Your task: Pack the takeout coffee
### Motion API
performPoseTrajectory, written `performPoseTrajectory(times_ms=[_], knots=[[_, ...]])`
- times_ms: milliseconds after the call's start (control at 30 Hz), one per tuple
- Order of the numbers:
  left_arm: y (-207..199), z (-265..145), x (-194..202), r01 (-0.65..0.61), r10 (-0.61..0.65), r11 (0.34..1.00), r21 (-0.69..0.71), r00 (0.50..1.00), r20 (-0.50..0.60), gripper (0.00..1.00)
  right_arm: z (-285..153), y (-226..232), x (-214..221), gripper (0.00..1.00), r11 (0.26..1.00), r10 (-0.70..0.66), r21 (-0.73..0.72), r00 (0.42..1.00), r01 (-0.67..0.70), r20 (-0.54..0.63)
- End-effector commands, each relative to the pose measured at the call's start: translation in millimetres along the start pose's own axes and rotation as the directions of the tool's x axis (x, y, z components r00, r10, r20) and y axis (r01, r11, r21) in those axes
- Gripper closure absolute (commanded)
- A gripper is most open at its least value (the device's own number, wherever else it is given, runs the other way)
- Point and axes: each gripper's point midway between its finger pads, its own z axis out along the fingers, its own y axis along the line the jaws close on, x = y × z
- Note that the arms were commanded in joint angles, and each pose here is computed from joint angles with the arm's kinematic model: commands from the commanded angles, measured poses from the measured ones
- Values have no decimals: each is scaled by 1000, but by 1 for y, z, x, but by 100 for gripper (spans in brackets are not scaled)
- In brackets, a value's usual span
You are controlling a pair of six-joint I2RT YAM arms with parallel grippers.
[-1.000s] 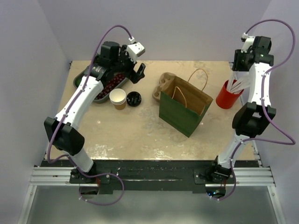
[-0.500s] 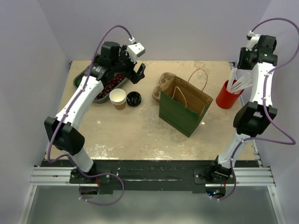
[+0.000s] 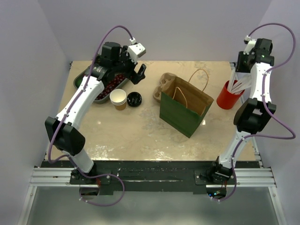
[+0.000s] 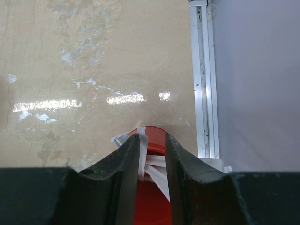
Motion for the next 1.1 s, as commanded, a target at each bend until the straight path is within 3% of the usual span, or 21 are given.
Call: performPoseTrajectory(times_ms=[0, 233, 433, 633, 867, 1067], knots=[[5, 0, -3, -19, 19, 1000, -10, 1000, 9, 0, -9, 5, -27, 69, 1000, 1, -31, 996, 2, 87], [6, 1, -2, -17, 17, 1000, -12, 1000, 4, 0, 0, 6, -26, 73, 999, -3, -42, 996, 7, 84], [5, 1, -3, -12, 12, 1000, -7, 1000, 9, 0, -9, 7, -33, 100, 998, -16, -53, 994, 21, 107], [3, -3, -9, -19, 19, 1000, 0, 999, 30, 0, -48, -10, -50, 100, 999, -18, 40, 985, 12, 174], [-1, -8, -24, -30, 29, 999, 16, 996, 80, 0, -151, -16, -93, 100, 989, -76, 149, 915, 18, 397], [-2, -12, -37, -39, 35, 999, 28, 992, 120, 0, -259, 27, -129, 100, 996, -84, 36, 770, 79, 633]])
